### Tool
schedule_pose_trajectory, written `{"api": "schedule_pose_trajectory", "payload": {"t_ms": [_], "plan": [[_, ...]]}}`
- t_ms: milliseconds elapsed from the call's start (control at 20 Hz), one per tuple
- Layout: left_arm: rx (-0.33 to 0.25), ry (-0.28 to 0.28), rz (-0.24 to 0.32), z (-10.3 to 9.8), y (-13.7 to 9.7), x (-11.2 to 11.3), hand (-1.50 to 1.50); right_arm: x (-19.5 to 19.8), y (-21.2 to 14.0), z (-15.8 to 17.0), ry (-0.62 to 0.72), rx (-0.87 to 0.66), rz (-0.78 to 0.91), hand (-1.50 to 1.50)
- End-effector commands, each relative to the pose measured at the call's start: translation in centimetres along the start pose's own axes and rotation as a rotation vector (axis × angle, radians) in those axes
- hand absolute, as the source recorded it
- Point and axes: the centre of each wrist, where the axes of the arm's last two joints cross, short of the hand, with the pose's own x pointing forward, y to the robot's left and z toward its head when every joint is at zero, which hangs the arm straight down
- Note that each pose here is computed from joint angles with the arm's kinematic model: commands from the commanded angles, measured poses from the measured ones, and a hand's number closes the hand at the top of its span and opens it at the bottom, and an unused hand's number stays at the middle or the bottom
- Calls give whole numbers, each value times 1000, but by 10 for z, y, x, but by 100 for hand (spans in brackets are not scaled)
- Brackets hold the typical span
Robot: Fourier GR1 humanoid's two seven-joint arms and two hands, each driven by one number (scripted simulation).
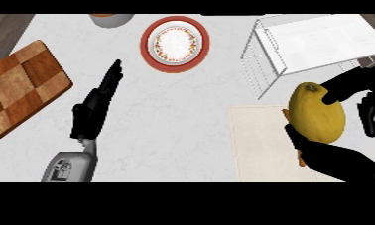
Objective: Pick the lemon from the placemat and place it in the tiered shelf
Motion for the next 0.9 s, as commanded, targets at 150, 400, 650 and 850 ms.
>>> {"api": "schedule_pose_trajectory", "payload": {"t_ms": [150,400,650,850], "plan": [[-5,-7,9,7,2,-6,0,18,-59,-31,3,-142,-36,150],[9,-16,3,0,21,-3,0,28,-71,-46,-18,-205,-35,150],[-2,-9,-1,5,-6,0,0,15,-93,-82,-7,-266,12,150],[5,-13,1,-7,-9,-13,0,8,-81,-103,-42,-278,25,150]]}}
